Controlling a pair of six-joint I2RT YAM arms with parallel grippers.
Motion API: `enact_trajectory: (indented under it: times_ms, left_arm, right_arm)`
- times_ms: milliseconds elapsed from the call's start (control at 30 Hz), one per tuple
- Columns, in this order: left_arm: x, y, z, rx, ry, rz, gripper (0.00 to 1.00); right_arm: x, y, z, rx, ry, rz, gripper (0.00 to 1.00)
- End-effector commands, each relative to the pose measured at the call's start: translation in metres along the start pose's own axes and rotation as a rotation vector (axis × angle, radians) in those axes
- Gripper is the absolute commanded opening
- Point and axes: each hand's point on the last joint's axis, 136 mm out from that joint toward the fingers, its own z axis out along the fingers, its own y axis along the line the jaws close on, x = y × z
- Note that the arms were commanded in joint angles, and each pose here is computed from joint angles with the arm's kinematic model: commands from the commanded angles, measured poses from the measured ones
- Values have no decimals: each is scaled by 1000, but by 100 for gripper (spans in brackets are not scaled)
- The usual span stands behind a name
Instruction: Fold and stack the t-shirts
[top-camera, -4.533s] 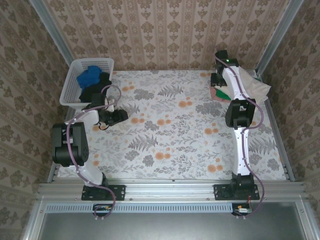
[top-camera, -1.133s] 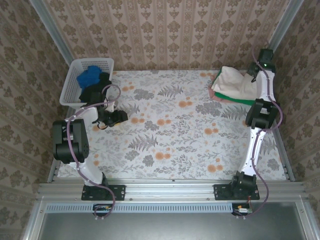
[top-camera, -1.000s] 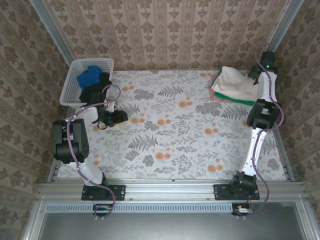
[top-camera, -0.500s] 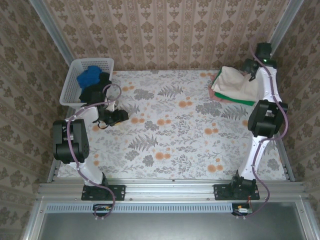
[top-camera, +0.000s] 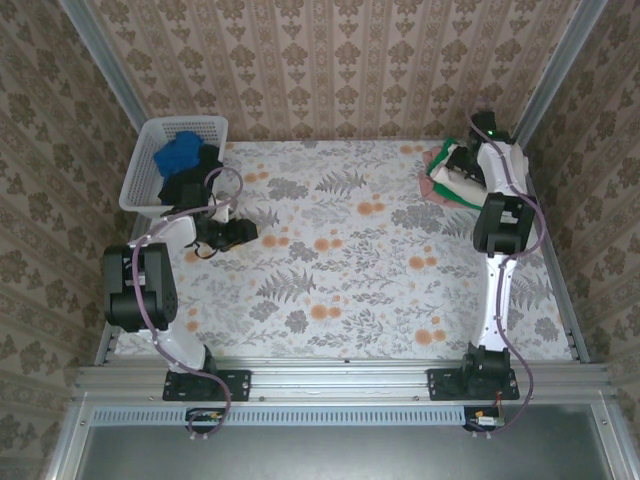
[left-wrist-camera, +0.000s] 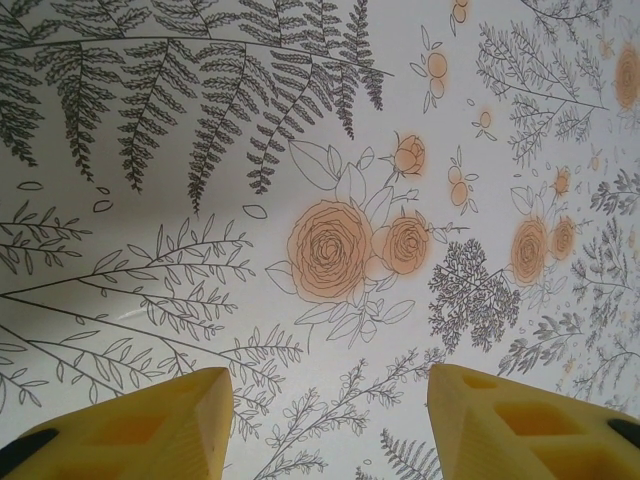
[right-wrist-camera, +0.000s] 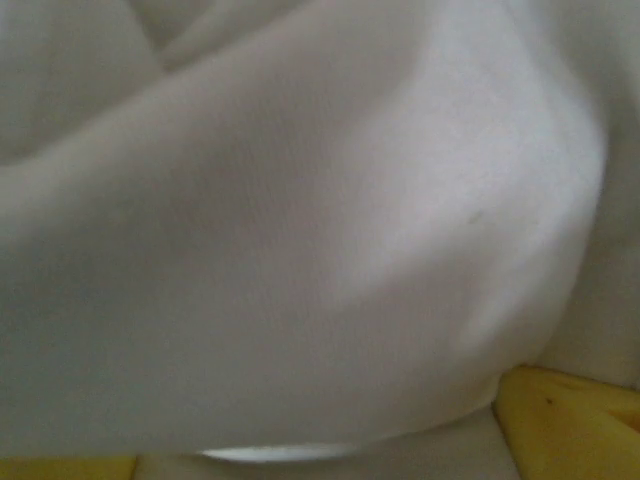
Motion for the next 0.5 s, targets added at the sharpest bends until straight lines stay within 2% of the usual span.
enact_trajectory:
  times_ms: [0, 100, 267, 467]
  left_arm:
    - [0, -6, -4, 20, -6, 29, 56]
    - [0, -5, -4, 18, -7, 28, 56]
    - [2, -2, -2, 13, 6, 25, 56]
    - [5, -4, -3, 22, 4, 23, 56]
  right_arm:
    - [11, -15, -20, -48, 57, 100, 100]
    - [7, -15, -26, -90, 61, 109, 100]
    - [-5, 40, -49, -191, -24, -50, 100]
    - [10, 77, -25, -215, 38, -199, 100]
